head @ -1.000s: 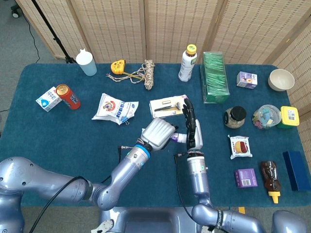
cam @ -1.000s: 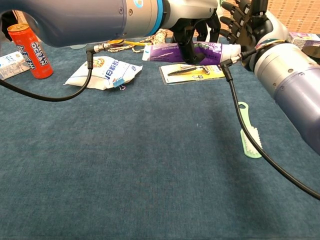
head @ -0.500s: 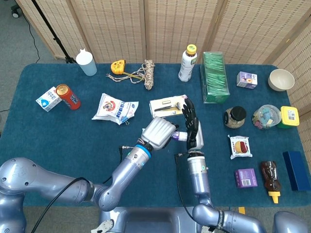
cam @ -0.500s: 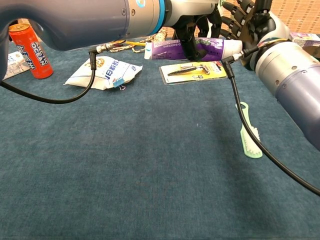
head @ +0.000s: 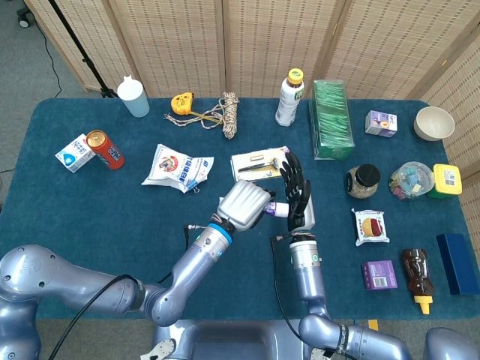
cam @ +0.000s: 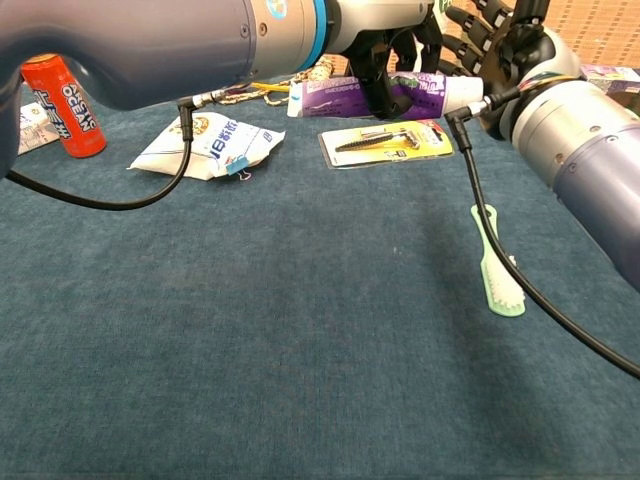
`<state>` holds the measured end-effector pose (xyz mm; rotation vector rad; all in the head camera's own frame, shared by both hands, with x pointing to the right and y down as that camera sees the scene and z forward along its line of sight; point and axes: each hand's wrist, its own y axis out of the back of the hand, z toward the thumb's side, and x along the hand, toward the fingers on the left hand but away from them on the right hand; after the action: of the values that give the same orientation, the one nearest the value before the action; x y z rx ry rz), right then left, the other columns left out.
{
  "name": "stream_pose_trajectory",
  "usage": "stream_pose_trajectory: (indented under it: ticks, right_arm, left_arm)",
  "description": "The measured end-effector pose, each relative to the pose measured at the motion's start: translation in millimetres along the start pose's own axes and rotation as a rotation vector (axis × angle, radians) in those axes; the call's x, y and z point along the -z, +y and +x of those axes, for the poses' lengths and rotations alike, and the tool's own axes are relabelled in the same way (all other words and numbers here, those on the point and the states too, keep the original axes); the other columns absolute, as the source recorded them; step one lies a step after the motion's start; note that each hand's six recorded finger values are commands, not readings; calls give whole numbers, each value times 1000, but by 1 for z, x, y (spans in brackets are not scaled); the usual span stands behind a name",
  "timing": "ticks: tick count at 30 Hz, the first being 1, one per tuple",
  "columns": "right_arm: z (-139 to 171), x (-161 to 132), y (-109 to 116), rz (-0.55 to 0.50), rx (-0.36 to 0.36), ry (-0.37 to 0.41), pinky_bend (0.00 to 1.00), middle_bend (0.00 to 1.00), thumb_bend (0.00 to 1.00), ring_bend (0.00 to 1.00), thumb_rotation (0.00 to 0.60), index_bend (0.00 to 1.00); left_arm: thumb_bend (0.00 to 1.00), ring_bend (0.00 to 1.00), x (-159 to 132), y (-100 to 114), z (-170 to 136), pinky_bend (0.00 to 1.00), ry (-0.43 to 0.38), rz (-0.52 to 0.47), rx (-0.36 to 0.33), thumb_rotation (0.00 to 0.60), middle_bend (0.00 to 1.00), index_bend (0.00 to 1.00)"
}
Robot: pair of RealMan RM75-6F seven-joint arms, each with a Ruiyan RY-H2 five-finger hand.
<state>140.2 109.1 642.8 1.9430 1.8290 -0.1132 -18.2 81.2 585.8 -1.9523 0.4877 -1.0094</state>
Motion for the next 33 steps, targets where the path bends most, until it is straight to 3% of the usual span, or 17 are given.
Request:
stream_pose_trajectory:
  ticks: [19, 33]
  right_arm:
    - [1, -10, 37, 161, 24, 39, 0, 0, 0, 0, 0, 0]
    - [2, -30, 75, 315, 35, 56, 0, 0, 0, 0, 0, 0]
  left_arm:
    - [584, 519, 12, -4, -14, 530, -13, 31, 3, 600, 545, 631]
    - [583, 502, 31, -40, -20, 530, 13, 34, 67, 600, 545, 612]
